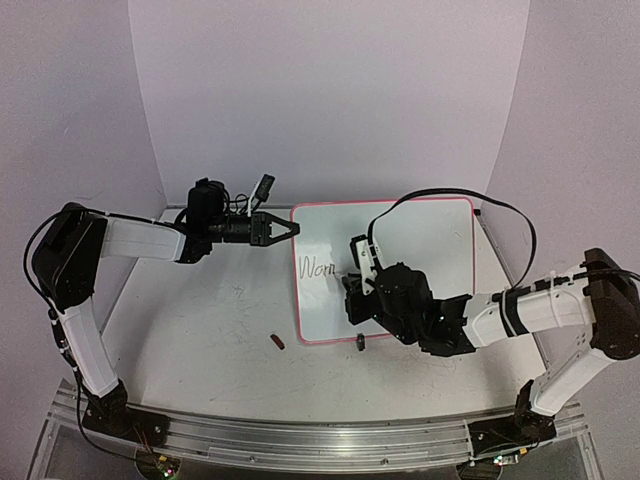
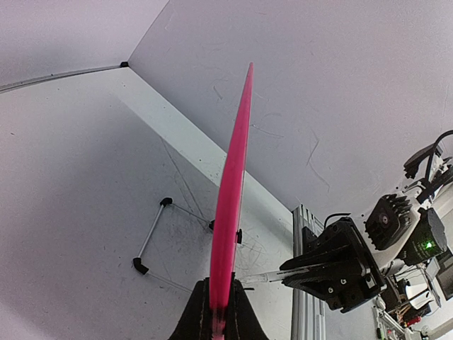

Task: Write a sentence on the whiteboard

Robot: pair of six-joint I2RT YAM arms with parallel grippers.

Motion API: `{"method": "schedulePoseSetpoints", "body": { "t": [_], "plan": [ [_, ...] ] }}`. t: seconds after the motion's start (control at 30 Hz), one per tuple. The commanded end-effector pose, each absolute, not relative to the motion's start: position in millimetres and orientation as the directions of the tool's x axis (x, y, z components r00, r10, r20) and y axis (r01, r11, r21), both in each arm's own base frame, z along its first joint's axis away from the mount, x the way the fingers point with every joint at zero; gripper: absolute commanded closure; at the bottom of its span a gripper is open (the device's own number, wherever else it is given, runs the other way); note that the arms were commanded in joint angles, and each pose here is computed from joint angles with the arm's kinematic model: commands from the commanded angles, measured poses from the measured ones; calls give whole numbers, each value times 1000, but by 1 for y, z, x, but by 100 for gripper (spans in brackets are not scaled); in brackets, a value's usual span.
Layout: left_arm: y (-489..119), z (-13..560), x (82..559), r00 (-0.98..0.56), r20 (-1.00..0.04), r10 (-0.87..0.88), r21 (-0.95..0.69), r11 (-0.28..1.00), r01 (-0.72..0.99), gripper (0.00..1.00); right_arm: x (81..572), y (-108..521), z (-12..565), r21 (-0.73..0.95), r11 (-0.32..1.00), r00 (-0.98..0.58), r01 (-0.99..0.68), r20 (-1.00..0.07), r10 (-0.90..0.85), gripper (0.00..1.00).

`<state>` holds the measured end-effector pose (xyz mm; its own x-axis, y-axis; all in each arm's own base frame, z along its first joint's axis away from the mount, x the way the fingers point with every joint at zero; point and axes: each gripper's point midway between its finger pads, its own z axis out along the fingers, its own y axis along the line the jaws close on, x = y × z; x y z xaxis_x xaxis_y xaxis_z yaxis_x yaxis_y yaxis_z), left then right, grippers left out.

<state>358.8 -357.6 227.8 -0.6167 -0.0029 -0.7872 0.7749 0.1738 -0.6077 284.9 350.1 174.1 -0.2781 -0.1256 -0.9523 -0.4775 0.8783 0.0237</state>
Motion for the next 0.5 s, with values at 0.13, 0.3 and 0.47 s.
{"method": "schedulePoseSetpoints", "body": {
  "t": [0.13,0.3,0.47],
  "plan": [
    [-363,239,348,-628,-778,4,-620,153,770,100,297,348,193,2,899,-223,-439,-969,-107,100],
    [-362,240,348,-627,-779,4,-619,153,770,100,302,347,198,4,905,-213,-426,-972,-96,100],
    [-363,238,349,-629,-778,4,-621,154,769,100,305,345,200,5,909,-209,-417,-974,-91,100]
  ]
}}
